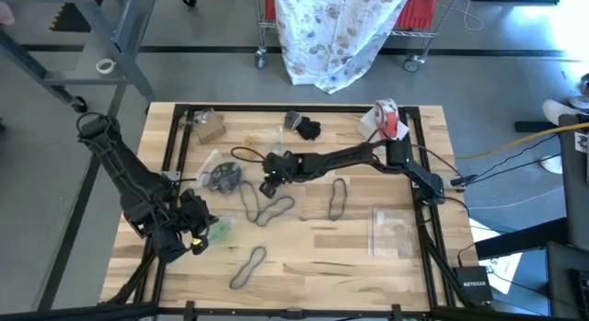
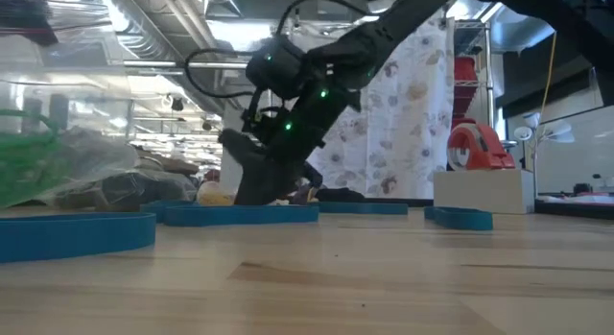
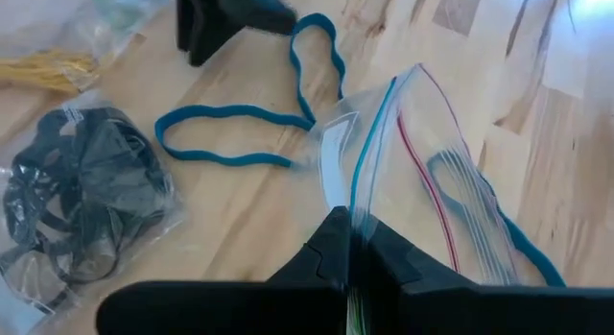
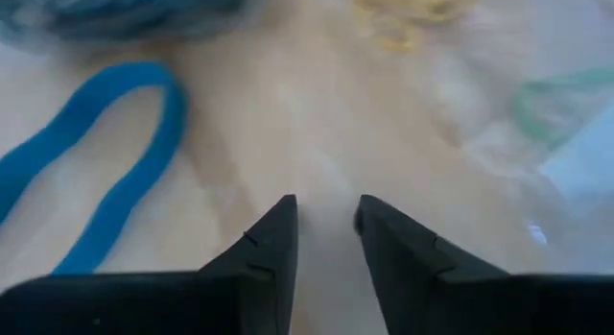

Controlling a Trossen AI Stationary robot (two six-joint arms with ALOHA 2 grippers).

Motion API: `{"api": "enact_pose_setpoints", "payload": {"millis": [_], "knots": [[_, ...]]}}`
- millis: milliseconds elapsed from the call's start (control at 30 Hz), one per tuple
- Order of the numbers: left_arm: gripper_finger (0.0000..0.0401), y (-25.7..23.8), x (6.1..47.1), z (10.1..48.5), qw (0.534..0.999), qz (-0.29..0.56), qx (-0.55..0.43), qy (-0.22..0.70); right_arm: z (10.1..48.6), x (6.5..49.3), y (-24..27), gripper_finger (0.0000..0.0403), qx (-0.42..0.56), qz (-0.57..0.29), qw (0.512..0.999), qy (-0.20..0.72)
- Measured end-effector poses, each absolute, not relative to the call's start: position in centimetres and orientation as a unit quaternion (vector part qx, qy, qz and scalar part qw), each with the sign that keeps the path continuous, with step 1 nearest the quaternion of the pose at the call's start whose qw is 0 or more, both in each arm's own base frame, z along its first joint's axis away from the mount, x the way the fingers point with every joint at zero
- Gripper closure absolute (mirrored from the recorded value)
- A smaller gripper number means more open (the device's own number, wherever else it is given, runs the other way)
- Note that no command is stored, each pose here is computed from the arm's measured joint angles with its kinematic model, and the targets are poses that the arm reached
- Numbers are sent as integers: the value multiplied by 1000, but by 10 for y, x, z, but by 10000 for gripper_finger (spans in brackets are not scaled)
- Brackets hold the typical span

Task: Sort rubber bands
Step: Adjust the transparent zip bag on the table, then put the green rubber band into the transparent zip bag

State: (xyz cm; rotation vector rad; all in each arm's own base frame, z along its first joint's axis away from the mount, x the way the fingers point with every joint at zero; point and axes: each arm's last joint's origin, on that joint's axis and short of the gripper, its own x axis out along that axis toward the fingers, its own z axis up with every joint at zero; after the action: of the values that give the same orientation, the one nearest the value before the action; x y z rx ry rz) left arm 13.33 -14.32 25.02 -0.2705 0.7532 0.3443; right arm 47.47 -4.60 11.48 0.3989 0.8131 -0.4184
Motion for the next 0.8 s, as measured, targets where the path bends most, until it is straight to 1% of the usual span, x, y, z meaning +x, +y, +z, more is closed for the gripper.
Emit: {"api": "enact_pose_setpoints", "payload": {"millis": [200,267,400,500,567,633,700,800], "knots": [[401,-139,137,250,905,177,-130,364,111,474,-72,293,215,-302,863,343],[401,-138,138,250,905,179,-126,364,115,476,-86,293,219,-324,867,307],[401,-138,139,250,905,180,-124,364,139,476,-111,293,204,-365,877,237],[401,-138,139,250,905,180,-125,364,161,478,-122,293,199,-365,884,215],[401,-138,138,250,905,179,-125,365,161,479,-120,293,216,-340,884,236],[401,-138,138,250,905,178,-124,364,149,478,-117,293,225,-328,876,272],[401,-138,138,250,906,177,-121,365,140,475,-111,293,225,-328,865,306],[401,-138,138,250,907,174,-114,367,139,474,-105,293,215,-338,861,315]]}}
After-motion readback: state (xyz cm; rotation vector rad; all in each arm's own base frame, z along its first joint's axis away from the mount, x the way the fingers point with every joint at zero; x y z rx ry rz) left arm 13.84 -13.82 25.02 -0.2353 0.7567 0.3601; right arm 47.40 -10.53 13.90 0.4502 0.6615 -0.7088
